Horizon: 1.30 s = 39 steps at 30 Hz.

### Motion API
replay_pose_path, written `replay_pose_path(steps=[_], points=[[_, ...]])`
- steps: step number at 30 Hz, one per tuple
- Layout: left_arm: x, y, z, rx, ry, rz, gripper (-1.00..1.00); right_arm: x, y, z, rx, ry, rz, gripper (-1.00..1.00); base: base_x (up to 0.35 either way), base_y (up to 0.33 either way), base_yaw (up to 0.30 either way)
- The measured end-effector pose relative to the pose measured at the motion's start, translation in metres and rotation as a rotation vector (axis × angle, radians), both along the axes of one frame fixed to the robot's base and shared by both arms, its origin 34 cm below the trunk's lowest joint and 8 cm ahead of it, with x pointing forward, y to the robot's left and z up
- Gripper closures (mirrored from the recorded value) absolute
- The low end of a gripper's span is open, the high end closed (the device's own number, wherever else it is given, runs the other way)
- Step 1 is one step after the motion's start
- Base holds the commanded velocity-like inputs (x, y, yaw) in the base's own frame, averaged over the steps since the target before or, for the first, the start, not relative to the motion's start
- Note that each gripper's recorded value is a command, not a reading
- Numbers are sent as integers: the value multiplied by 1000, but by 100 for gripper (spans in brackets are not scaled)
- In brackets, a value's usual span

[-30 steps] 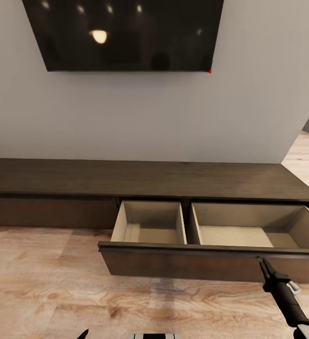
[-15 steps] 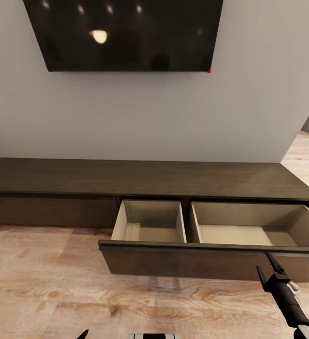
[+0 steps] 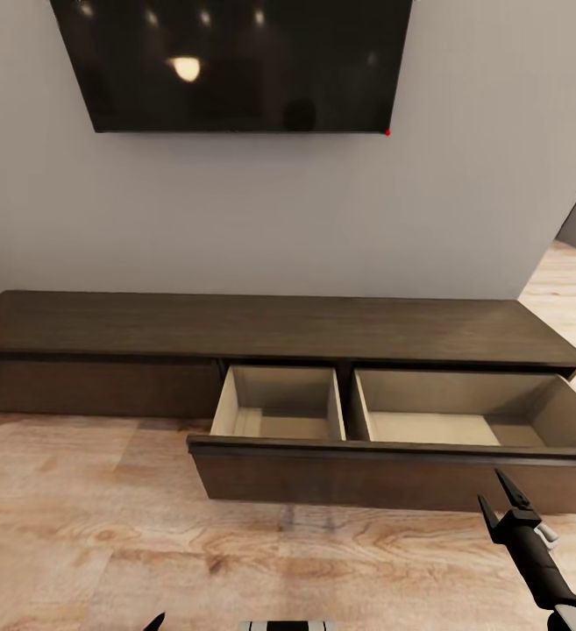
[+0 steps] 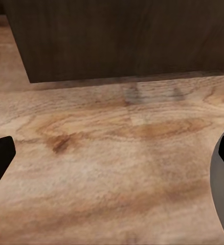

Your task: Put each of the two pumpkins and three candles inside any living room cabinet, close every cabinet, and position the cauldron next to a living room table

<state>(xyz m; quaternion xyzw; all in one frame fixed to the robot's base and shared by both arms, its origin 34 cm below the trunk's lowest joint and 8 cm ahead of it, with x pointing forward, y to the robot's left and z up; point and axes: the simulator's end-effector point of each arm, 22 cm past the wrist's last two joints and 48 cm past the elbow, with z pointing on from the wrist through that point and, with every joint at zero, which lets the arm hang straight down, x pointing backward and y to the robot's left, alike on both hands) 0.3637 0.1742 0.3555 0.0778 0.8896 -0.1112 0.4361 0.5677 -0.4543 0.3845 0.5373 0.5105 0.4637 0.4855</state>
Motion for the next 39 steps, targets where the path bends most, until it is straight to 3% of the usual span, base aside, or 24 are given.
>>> replay_pose_path(steps=[18,32,36,39], points=[[0,-1,0,-4,0,-2,-100,0,1,-1,-1,5,2,-100,-41,0,0],[10,1,24,-7,-37,6,-100,8,4,27,-12,-19,17,-100,0,0,0],[12,2,33,-7,-37,9,-100,9,4,22,-15,45,23,-100,0,0,0],[15,4,40,-5,-38,12,-100,-12,1,3,-20,147,25,-100,0,0,0]])
